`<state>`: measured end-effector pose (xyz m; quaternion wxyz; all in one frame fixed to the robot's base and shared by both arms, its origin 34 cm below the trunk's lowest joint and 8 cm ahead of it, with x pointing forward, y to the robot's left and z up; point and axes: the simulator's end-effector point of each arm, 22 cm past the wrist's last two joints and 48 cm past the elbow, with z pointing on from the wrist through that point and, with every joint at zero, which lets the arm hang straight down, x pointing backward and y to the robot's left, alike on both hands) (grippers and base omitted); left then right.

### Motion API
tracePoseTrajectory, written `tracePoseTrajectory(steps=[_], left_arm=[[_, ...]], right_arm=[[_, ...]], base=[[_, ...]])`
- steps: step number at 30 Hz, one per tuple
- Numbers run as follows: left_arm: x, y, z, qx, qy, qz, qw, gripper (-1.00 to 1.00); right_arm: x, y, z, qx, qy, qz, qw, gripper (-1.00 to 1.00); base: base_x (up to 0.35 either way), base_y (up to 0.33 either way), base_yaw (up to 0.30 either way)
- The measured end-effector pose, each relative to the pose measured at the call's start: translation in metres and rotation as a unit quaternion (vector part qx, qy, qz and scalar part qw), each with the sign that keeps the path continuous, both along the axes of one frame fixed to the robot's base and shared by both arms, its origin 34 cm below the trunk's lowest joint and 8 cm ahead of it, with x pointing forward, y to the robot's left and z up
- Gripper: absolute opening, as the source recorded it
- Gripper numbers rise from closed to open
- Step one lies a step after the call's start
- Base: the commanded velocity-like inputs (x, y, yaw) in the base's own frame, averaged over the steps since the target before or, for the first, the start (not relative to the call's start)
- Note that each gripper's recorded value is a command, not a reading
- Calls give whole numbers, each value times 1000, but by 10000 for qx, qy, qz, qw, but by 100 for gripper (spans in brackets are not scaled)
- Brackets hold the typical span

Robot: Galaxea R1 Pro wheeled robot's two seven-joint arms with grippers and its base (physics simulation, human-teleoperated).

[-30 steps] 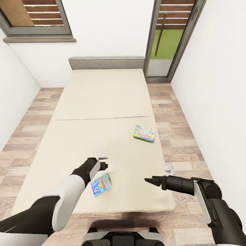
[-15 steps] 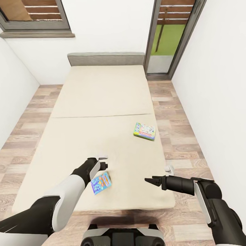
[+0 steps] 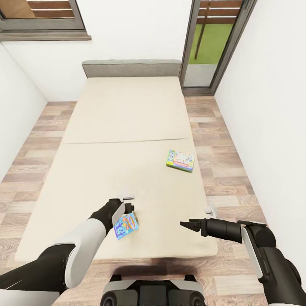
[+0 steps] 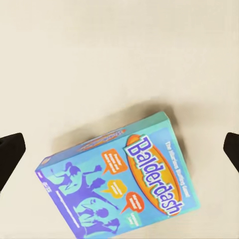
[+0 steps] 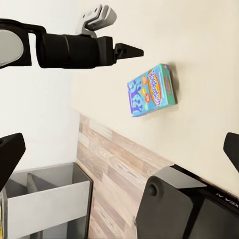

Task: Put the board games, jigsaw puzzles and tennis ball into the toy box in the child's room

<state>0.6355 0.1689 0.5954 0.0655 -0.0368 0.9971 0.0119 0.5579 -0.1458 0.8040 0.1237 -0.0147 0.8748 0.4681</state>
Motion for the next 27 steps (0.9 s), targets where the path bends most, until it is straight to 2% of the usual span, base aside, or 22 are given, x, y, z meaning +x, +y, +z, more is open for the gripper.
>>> tracePoseTrajectory(steps=[27], left_arm=[[-11,0,-13,-3,119,4,9999,100]], right_arm=[[-5,0,-10,7,116,-2,9999,100]], base=[[0,0,0]])
